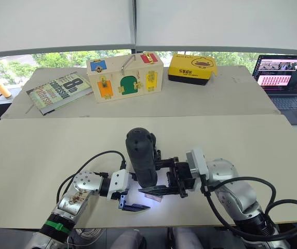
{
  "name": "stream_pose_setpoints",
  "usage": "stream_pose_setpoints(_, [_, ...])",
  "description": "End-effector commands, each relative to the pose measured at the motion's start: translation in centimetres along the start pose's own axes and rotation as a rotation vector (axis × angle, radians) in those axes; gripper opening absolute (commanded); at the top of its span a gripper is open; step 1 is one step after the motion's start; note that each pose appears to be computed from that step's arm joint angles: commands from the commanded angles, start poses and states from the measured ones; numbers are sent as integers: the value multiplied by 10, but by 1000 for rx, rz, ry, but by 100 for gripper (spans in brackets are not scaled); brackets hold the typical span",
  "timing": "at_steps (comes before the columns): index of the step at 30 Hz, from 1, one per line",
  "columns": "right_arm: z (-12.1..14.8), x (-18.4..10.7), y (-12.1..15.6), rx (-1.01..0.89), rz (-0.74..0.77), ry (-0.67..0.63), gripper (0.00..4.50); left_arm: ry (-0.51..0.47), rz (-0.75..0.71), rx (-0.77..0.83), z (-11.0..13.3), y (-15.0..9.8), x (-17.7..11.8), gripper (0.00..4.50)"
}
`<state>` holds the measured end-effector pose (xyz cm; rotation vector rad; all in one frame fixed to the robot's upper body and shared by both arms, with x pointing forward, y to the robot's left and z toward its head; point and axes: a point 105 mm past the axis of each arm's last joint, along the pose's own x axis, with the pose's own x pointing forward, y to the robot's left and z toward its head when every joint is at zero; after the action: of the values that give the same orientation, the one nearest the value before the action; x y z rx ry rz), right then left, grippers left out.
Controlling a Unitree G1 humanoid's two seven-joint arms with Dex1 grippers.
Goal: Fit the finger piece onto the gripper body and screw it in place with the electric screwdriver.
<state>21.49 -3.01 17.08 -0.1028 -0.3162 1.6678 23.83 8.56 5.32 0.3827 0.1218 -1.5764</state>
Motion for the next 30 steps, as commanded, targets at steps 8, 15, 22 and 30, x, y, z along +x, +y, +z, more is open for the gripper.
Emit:
stream_pose_setpoints(8, [15, -1, -3, -74, 0, -39, 195, 33, -28, -88, -18, -13, 10, 440])
stream_pose_setpoints(15, [16, -1, -4, -70, -8, -48, 195, 32, -30, -89, -17, -13, 11, 440])
stream_pose_setpoints(22, [16, -2, -4, -68, -13, -46, 195, 32, -33, -90, -17, -14, 11, 440])
stream_pose_setpoints(30, [16, -3, -4, -65, -16, -42, 195, 32, -33, -93, -17, -14, 11, 440])
